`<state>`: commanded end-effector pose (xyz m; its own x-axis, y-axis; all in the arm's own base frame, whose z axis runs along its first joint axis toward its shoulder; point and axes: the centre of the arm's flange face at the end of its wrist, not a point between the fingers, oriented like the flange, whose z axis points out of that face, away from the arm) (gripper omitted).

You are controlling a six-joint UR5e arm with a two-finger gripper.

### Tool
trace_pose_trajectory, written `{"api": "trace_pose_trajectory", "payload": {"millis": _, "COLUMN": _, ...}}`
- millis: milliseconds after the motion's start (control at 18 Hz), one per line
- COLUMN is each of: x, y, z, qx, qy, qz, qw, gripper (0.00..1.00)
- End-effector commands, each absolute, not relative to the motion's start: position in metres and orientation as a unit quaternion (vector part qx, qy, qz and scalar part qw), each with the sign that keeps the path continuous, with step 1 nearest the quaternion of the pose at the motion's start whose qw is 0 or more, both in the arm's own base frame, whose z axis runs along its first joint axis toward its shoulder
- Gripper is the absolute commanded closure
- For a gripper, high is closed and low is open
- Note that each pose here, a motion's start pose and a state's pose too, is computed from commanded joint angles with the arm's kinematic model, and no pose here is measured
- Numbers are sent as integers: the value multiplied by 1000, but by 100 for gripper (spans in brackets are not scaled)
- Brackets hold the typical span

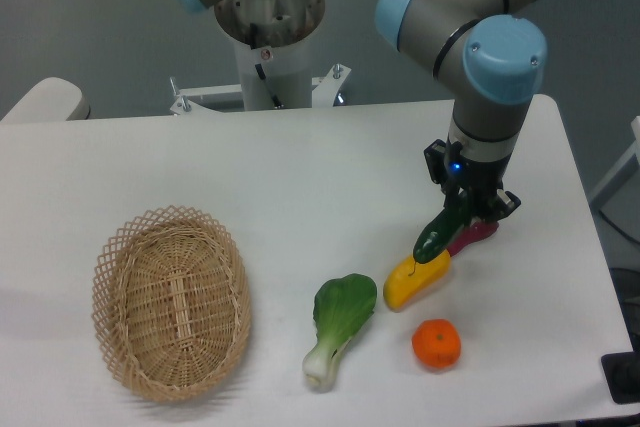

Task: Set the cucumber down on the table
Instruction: 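Carry the held green cucumber with the gripper toward the bok choy and lower it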

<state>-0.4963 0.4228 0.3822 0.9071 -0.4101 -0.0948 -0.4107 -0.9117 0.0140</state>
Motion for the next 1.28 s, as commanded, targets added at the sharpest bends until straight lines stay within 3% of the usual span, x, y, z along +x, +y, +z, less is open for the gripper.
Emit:
{"api": "trace_pose_trajectory", "payload": {"millis": 611, "x": -482, "y": 427, "z": 366, "qx": -975, "qy": 219, "qz": 35, "qw": -2, "gripper": 79}}
{"api": "trace_pose_trajectory", "payload": {"millis": 889, "x": -447, "y": 409, "z": 354, "qx": -975, "qy": 220, "qz": 16, "qw": -6, "gripper": 79}}
{"api": "trace_pose_trajectory", "payload": {"millis": 1278, "x": -377, "y": 410, "z": 311, "qx": -978, "qy": 207, "qz": 31, "qw": -1, "gripper": 79}}
